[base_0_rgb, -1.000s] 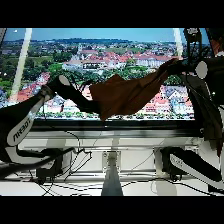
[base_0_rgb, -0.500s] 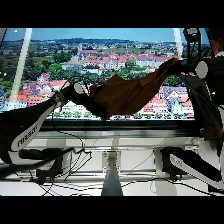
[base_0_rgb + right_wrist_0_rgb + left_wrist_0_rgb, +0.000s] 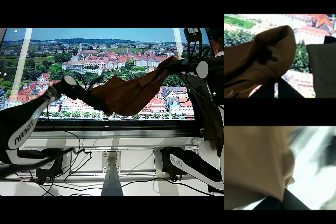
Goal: Fold the clothes and pants, and hang the long-sleeved shirts on hangers.
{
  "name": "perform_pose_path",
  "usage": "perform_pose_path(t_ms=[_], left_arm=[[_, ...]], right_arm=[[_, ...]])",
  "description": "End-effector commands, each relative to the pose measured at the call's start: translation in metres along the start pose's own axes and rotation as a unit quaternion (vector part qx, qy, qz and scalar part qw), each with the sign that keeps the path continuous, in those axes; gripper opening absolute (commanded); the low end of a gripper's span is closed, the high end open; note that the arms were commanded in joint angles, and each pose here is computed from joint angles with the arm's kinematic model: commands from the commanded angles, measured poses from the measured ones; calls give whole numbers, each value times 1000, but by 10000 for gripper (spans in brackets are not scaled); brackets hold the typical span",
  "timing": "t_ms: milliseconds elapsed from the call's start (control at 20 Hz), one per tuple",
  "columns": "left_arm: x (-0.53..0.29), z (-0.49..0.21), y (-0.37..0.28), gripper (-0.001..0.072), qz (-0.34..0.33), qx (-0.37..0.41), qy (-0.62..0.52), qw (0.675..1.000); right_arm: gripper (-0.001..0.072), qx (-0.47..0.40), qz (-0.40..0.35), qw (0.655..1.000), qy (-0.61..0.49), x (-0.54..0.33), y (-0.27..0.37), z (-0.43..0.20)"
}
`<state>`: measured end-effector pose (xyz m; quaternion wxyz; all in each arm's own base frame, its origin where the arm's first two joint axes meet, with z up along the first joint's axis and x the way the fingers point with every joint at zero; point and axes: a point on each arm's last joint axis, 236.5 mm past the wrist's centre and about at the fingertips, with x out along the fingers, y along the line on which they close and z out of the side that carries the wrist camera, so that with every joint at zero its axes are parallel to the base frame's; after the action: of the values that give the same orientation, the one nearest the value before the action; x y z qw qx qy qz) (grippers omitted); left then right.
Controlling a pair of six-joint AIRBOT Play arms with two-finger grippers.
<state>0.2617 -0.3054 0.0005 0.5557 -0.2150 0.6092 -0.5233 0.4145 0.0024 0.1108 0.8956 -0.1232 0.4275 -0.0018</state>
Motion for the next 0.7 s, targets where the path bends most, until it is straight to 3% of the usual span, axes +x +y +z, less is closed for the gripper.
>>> perform_pose_path(t_ms=[0,150,350,500,650], left_arm=[[-122,93,-115,14,-233,77,-227,943],[-257,120,-157,13,-263,153,-394,867],[-347,87,-187,13,-213,220,-482,821],[-370,59,-203,14,-148,260,-501,812],[-359,44,-174,14,-25,256,-475,841]], right_arm=[[14,-5,-18,1000,-23,-15,-11,13],[14,2,-28,997,-72,-48,-22,39],[14,14,-45,988,-148,-107,-40,73],[13,39,-24,976,-211,-161,-39,91],[13,49,-16,970,-238,-189,-39,91]])
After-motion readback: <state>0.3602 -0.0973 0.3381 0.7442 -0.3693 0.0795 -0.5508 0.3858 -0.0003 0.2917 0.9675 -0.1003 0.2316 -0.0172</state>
